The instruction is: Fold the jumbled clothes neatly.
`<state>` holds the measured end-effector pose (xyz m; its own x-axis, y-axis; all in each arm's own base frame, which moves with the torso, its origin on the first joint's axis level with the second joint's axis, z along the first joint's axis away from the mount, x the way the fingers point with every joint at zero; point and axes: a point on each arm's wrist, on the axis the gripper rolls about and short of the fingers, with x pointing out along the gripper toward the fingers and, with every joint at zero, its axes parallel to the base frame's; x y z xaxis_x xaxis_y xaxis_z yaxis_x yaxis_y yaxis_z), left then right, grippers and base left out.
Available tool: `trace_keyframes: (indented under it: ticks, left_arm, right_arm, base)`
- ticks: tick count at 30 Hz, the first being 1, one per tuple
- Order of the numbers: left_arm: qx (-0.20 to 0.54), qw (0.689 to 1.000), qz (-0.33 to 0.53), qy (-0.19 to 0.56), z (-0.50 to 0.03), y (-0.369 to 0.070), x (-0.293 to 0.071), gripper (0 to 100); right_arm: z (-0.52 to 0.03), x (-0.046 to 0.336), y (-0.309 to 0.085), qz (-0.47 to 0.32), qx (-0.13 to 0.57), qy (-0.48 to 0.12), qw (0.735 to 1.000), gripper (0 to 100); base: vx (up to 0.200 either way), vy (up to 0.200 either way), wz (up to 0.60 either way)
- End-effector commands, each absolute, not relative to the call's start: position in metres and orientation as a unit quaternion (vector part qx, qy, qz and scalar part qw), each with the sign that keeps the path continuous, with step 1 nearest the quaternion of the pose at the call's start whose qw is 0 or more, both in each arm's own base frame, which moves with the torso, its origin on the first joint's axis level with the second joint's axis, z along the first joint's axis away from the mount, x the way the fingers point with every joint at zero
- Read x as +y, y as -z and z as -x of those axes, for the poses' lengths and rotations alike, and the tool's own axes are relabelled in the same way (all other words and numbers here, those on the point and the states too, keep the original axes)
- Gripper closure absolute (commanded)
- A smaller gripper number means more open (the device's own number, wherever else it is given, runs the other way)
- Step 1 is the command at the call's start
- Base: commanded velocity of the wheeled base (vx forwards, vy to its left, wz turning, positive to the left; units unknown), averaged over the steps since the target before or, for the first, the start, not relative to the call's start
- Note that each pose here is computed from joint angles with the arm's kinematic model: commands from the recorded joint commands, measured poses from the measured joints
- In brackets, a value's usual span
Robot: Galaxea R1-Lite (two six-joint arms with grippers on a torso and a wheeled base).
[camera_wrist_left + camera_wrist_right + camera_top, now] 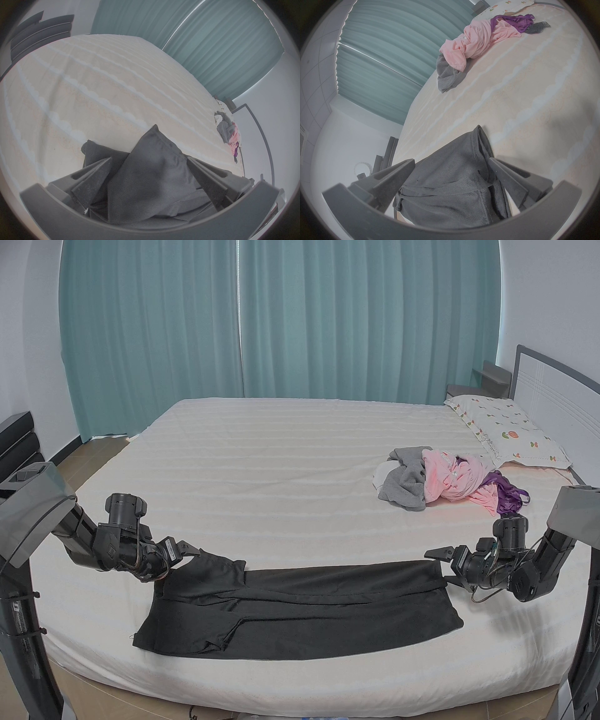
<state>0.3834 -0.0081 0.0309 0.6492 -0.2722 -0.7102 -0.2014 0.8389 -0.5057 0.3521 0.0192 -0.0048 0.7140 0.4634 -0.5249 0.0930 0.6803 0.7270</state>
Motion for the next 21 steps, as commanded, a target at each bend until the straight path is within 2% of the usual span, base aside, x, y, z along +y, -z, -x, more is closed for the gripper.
trace_keyframes:
  ticks: [1,9,10,21]
  left_arm:
    - [0.431,0.858,0.278,0.018,-0.383,-0.02,-0.009,0]
    - [0.441,0.852,0.281,0.011,-0.383,-0.01,-0.006,0]
    - [0.441,0.851,0.283,0.01,-0.383,-0.011,-0.005,100]
    - [0.442,0.849,0.29,-0.003,-0.369,-0.018,0.004,100]
  right_arm:
    - [-0.352,0.02,0.004,-0.385,0.362,-0.112,0.842,0]
    - [-0.351,0.02,0.004,-0.385,0.364,-0.113,0.841,0]
    - [-0.351,0.02,0.004,-0.385,0.364,-0.113,0.841,0]
    - [-0.351,0.02,0.004,-0.386,0.364,-0.115,0.84,0]
  base:
    - [0.0,0.0,0.0]
    - [0.0,0.0,0.0]
    - [0.0,0.0,0.0]
    - [0.0,0.0,0.0]
